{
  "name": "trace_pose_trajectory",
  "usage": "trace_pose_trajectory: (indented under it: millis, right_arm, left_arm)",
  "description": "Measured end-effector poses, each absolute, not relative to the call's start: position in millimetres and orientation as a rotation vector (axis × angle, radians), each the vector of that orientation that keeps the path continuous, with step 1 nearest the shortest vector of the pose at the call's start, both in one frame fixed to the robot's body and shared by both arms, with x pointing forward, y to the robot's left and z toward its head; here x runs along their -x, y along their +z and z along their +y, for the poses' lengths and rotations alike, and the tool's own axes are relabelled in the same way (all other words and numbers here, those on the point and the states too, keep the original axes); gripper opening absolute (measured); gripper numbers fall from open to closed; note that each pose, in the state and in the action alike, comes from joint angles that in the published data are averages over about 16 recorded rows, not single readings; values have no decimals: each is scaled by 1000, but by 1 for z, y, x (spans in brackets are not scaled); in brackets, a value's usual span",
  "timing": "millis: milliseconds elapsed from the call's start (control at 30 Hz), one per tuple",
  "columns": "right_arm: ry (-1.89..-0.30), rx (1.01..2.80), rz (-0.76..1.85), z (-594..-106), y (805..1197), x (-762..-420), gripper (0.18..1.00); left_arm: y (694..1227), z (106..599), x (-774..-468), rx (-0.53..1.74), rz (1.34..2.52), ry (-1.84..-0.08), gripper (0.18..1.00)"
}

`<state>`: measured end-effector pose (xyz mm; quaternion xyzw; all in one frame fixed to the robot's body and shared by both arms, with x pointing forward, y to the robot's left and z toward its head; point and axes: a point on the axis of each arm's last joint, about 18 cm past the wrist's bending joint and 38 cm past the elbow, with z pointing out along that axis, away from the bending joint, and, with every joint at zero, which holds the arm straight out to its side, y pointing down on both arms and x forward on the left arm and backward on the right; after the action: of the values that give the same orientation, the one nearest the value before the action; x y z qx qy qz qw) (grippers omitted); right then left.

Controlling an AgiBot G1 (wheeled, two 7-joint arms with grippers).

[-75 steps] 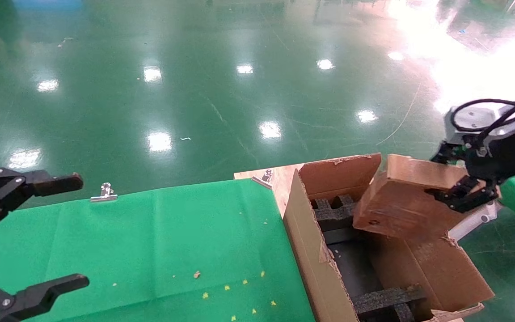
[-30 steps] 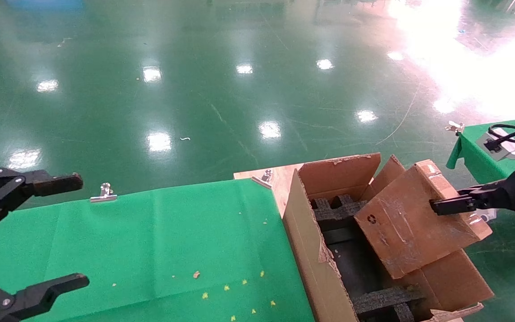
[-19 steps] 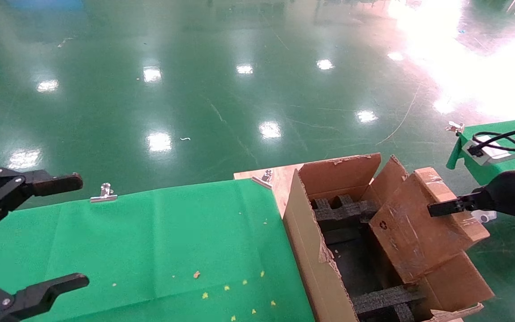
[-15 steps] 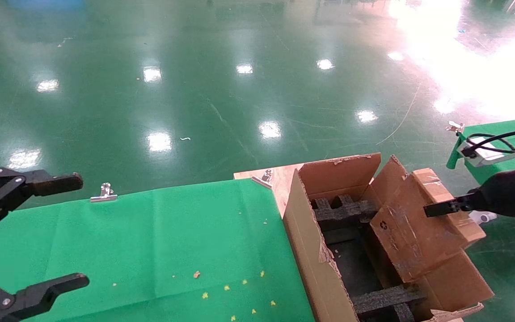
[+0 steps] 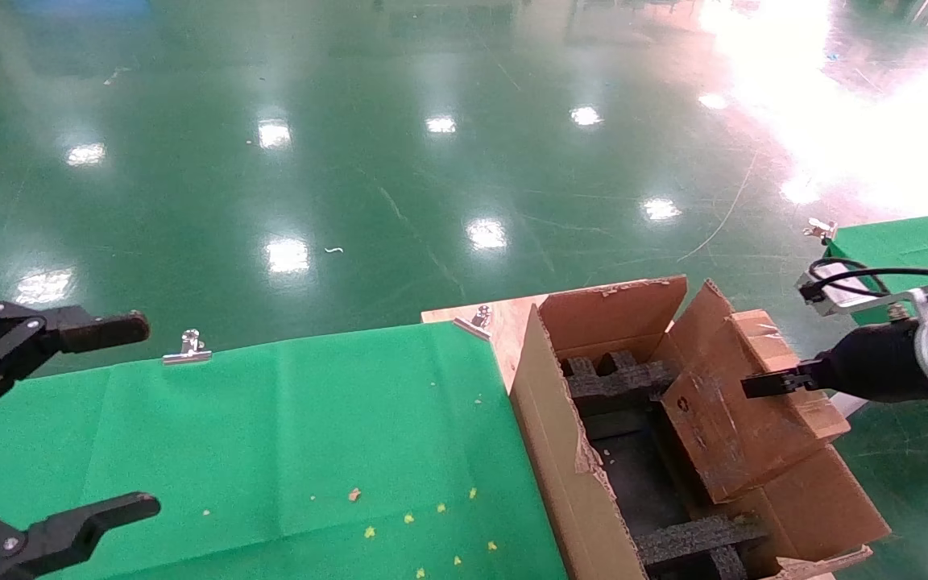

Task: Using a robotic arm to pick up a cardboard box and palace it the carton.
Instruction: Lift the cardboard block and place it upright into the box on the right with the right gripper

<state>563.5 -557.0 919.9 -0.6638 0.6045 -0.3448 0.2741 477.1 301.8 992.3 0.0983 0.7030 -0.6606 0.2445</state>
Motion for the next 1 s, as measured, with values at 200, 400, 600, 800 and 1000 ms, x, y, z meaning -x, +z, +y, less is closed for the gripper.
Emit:
trace_pose_trajectory:
  millis: [200,400,600,800,1000]
  right_arm:
    - [-950,1810,1618,-547,907,-577,293]
    - [-960,1843,1610,-538,892,-590,293]
    - [-955,1871,1609,-532,877,-601,293]
    - [-945,1890,1616,-530,863,-610,292]
    - [-938,1910,1624,-530,851,-617,291]
  left_arm:
    - [992,302,-477,-268,1919,-1804,1001]
    - [992,302,-477,-268,1919,-1804,1001]
    - [992,302,-477,-268,1919,-1804,1001]
    - [992,302,-477,-268,1919,-1804,1001]
    - [992,302,-477,-268,1919,-1804,1001]
